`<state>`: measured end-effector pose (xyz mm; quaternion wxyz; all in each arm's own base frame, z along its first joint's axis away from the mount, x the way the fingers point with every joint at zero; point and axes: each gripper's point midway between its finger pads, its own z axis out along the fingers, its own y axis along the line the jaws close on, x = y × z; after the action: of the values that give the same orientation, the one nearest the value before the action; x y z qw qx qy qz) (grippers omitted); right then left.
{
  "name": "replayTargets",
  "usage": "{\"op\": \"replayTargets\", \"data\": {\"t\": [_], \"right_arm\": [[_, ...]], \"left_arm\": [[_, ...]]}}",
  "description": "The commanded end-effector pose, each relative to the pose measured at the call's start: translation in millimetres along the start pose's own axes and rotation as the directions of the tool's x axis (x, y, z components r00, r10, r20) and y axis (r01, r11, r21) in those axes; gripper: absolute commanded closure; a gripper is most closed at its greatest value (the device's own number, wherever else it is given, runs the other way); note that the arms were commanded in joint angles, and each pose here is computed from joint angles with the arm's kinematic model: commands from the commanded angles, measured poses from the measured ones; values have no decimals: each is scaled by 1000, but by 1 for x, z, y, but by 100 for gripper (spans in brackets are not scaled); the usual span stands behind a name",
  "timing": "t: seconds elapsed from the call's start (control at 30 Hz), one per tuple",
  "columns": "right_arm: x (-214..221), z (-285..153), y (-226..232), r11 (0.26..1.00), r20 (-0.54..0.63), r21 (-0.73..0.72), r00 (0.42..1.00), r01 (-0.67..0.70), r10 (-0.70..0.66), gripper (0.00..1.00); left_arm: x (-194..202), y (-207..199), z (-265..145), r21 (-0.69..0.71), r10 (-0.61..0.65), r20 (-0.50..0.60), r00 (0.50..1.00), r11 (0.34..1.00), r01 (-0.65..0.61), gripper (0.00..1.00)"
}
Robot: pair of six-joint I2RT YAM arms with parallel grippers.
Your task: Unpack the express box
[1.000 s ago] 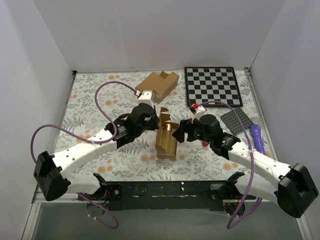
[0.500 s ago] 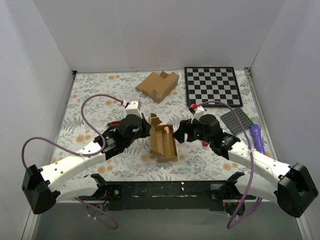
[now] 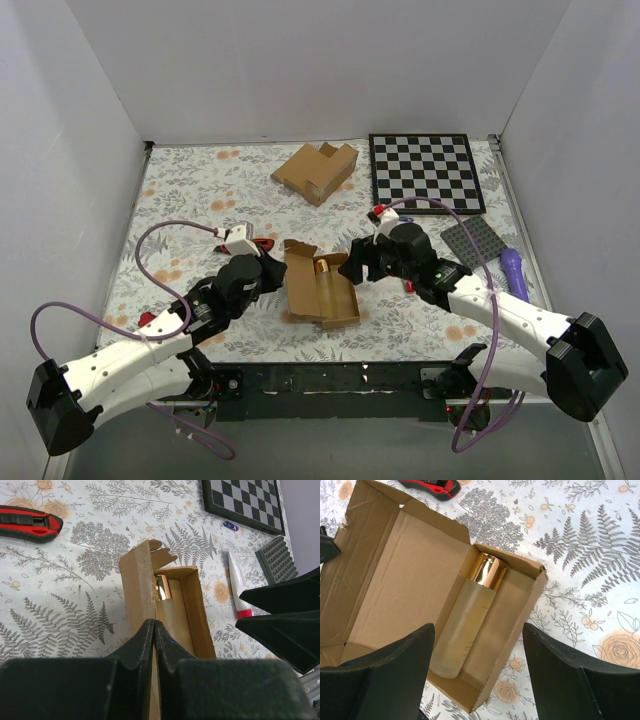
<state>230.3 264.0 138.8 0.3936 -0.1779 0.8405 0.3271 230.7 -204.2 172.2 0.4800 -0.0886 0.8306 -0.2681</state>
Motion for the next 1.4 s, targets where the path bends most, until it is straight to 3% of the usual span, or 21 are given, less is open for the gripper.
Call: {"op": "replayTargets", "data": {"t": [0.0, 0.23, 0.43, 0.63, 1.37], "right_arm": [[-24, 5, 24, 997, 25, -52, 998, 64, -63, 22], [8, 31, 39, 991, -174, -13, 976, 132, -132, 24], [33, 46, 41, 991, -275, 12, 953, 134, -126, 24], [46, 57, 27, 983, -333, 92, 935, 160, -121, 26], [73, 73, 10, 970, -439, 159, 893, 182, -96, 32]], "left_arm": [[3, 16, -5, -44, -32, 11, 999, 998, 33, 96], [4, 23, -9, -50, -40, 24, 999, 998, 41, 96], [6, 24, -10, -49, -31, 17, 999, 998, 31, 96], [4, 23, -11, -46, -31, 21, 999, 998, 32, 96], [5, 23, -11, -46, -33, 15, 999, 998, 34, 96]]}}
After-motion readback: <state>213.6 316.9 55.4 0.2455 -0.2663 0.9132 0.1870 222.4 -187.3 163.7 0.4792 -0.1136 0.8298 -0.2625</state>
